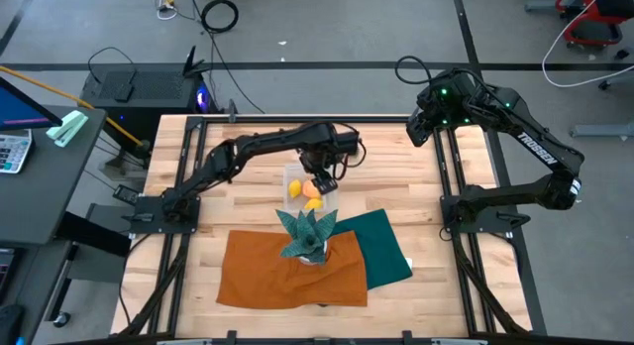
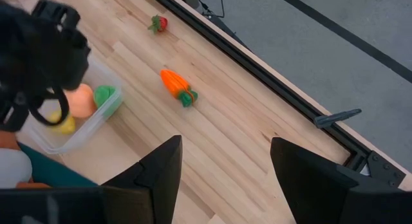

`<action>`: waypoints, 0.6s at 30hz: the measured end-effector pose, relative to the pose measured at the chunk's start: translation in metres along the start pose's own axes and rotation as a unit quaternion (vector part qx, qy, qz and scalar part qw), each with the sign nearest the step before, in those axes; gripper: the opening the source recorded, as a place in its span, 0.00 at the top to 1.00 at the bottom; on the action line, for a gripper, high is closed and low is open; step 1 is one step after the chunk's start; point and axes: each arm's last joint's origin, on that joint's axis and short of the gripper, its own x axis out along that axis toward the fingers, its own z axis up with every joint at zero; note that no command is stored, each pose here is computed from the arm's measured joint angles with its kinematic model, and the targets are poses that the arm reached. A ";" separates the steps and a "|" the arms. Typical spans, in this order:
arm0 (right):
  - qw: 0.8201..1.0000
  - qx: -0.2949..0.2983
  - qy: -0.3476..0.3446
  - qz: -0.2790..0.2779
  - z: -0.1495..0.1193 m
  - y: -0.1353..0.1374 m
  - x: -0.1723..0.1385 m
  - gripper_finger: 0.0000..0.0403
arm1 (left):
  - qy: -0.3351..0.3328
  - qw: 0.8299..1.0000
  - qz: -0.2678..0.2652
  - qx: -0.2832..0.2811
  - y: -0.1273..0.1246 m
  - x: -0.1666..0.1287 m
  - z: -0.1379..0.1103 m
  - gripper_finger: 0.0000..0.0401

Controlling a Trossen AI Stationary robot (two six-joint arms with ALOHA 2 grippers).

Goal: Pick and placing Produce into tupperware
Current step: Put the red strawberry into the transparent bin

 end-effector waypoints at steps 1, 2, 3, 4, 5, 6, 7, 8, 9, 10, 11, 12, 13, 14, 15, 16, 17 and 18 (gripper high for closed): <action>1.000 0.000 0.000 0.000 0.000 0.000 0.000 0.49 | -0.002 1.000 0.000 -0.004 0.003 -0.004 -0.001 0.46; 1.000 0.000 0.000 0.000 0.000 0.000 0.000 0.49 | -0.003 1.000 -0.001 -0.007 0.007 -0.008 -0.002 0.47; 1.000 0.000 0.000 0.000 0.000 0.000 0.000 0.49 | -0.007 1.000 -0.002 -0.011 0.011 -0.013 -0.003 0.47; 1.000 0.000 0.000 0.000 0.000 0.000 0.000 0.49 | -0.013 1.000 -0.003 -0.015 0.014 -0.018 -0.004 0.48; 1.000 0.000 0.000 0.000 0.000 0.000 0.000 0.49 | -0.019 1.000 -0.005 -0.019 0.019 -0.023 -0.005 0.49; 1.000 0.000 0.000 0.000 0.000 0.000 0.000 0.49 | -0.026 0.999 -0.006 -0.024 0.023 -0.028 -0.006 0.49; 1.000 0.000 0.000 0.000 0.000 0.000 0.000 0.49 | -0.033 0.999 -0.007 -0.029 0.028 -0.032 -0.006 0.50; 1.000 0.000 0.000 0.000 0.000 0.000 0.000 0.49 | -0.038 0.999 -0.008 -0.036 0.033 -0.036 -0.007 0.50; 1.000 0.000 0.000 0.000 0.000 0.000 0.000 0.49 | -0.040 0.998 -0.008 -0.044 0.038 -0.038 -0.007 0.51; 1.000 0.000 0.000 0.000 0.000 0.000 0.000 0.49 | -0.042 0.998 -0.008 -0.055 0.043 -0.040 -0.007 0.51; 1.000 0.001 0.000 0.000 0.000 0.000 0.000 0.49 | -0.044 0.997 -0.009 -0.067 0.048 -0.041 -0.007 0.51; 1.000 0.002 0.000 0.000 0.000 0.000 0.000 0.49 | -0.045 0.996 -0.009 -0.078 0.052 -0.043 -0.007 0.52; 1.000 0.002 0.000 0.000 0.000 0.000 0.000 0.49 | -0.048 0.995 -0.010 -0.088 0.057 -0.044 -0.007 0.52; 1.000 0.003 0.000 0.000 0.000 0.000 0.000 0.49 | -0.048 0.994 -0.010 -0.093 0.061 -0.044 -0.006 0.52; 1.000 0.003 0.000 0.000 0.000 0.000 0.000 0.49 | -0.048 0.994 -0.010 -0.098 0.065 -0.044 -0.006 0.52; 1.000 0.003 0.000 0.000 0.000 0.000 0.000 0.49 | -0.049 0.994 -0.010 -0.102 0.068 -0.044 -0.006 0.52; 1.000 0.004 0.000 0.000 0.000 0.000 0.000 0.49 | -0.048 0.993 -0.010 -0.107 0.071 -0.044 -0.005 0.52; 1.000 0.004 0.000 0.000 0.000 0.000 0.000 0.49 | -0.050 0.993 -0.010 -0.110 0.074 -0.044 -0.005 0.51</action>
